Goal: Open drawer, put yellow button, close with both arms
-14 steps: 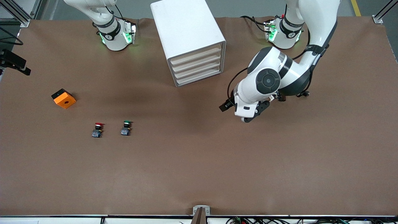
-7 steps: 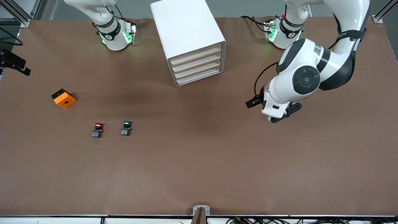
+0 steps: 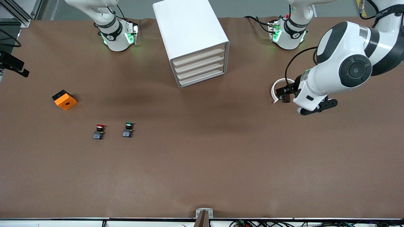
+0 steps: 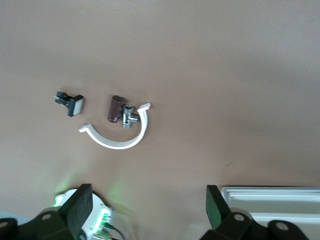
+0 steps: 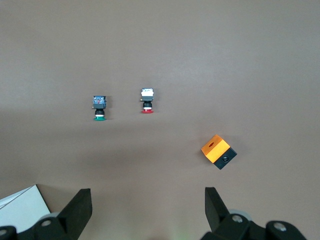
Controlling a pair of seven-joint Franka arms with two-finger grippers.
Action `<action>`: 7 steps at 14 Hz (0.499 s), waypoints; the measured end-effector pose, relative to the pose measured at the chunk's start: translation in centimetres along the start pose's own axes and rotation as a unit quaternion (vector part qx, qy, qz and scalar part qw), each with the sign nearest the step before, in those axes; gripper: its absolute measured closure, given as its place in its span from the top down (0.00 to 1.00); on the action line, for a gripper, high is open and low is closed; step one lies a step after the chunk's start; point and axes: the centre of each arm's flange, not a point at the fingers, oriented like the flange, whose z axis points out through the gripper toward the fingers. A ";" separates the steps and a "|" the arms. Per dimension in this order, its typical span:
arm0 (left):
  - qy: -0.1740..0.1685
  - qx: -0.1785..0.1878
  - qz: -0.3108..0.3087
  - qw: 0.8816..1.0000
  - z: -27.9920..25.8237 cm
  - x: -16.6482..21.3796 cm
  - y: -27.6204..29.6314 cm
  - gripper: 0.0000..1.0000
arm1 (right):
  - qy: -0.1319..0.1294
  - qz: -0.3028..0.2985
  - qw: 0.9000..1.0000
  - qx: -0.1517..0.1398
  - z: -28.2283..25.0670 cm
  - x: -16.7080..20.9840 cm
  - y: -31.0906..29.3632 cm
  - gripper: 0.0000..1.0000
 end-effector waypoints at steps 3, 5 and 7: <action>0.003 0.011 0.027 1.000 0.1 -0.6 -2.2 1.00 | 0.001 0.007 1.000 0.003 0.0 0.0 0.7 1.00; 0.006 0.014 0.042 0.999 0.0 -1.0 -3.7 1.00 | 0.001 0.007 1.000 0.003 0.0 0.0 0.7 1.00; 0.005 0.013 0.059 0.998 -0.1 -1.1 -5.5 1.00 | 0.001 0.007 1.000 0.003 0.0 0.0 0.7 1.00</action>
